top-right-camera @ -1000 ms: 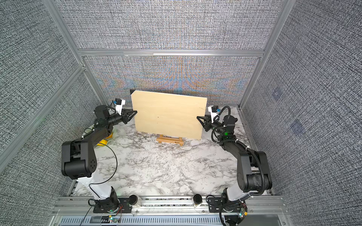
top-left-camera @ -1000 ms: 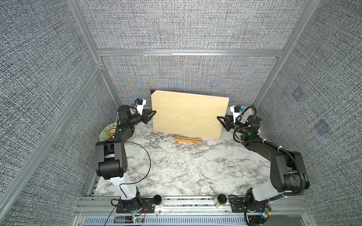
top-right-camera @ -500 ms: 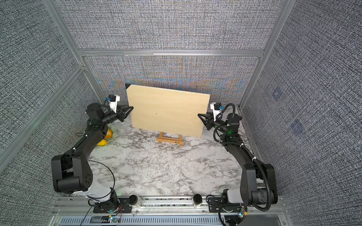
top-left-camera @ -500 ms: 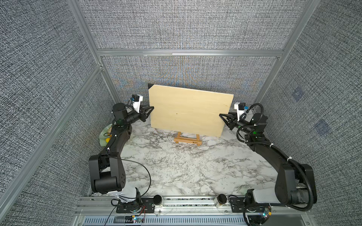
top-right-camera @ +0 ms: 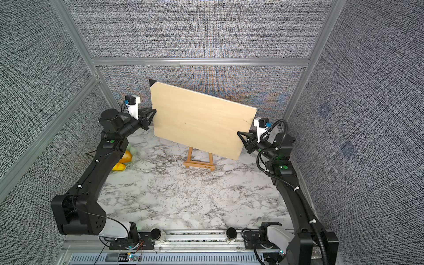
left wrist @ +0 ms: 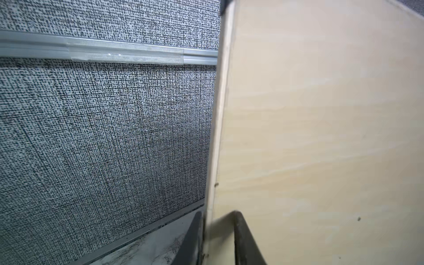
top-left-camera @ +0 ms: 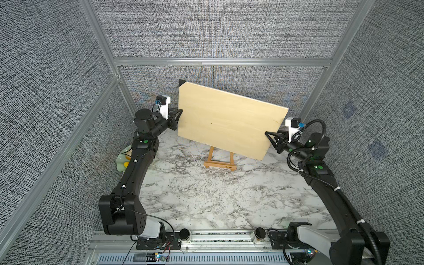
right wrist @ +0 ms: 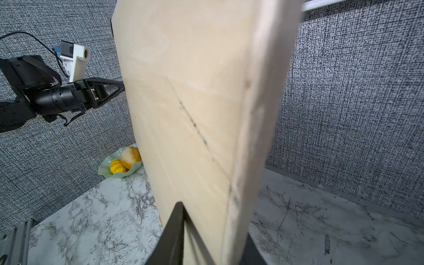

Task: Disassemble the easel
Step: Pick up the drawing board from the easel, then place the drawing board at the center of the board.

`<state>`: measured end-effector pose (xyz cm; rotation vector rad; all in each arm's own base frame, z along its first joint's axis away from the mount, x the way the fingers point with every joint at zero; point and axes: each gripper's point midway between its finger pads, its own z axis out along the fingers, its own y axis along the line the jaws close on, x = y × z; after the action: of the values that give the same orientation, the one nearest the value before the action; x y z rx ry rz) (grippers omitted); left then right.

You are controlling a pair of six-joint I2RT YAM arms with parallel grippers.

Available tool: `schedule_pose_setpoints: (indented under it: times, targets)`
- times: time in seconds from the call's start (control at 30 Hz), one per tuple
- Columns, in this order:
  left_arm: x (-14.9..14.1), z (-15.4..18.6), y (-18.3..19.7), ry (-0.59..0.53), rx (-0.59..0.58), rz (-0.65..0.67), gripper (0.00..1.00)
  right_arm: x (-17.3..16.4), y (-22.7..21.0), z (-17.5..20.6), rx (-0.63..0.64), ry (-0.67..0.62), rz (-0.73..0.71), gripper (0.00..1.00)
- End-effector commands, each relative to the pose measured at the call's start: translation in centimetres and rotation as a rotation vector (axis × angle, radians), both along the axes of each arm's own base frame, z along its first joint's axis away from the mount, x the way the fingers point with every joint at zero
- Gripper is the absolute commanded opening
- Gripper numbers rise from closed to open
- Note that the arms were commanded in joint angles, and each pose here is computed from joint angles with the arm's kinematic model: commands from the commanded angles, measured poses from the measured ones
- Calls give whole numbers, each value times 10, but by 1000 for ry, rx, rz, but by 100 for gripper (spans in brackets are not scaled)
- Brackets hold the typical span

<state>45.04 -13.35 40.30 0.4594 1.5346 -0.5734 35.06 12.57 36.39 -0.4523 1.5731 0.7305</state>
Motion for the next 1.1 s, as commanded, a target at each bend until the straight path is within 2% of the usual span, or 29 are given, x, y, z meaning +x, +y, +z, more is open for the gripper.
schedule_pose_setpoints:
  times: [0.0,0.23,0.37,0.57,0.87,1.07]
  targets:
    - [-88,30,-83,-84,-19,-602,0,-11,2,-10,-42,70,-13,0]
    - [-82,37,-109,-84,-47,-677,0,-43,-6,-5,65,132,3,0]
    - [-81,41,-113,-93,-61,-712,0,-63,-1,3,121,86,97,0]
    - [-83,43,-115,-94,-76,-754,0,-75,-3,11,170,21,134,0]
    - [-84,48,-118,-103,-72,-777,0,-102,-15,37,343,-121,263,0]
    - [-86,50,-118,-107,-69,-790,0,-109,-16,47,374,-174,335,0]
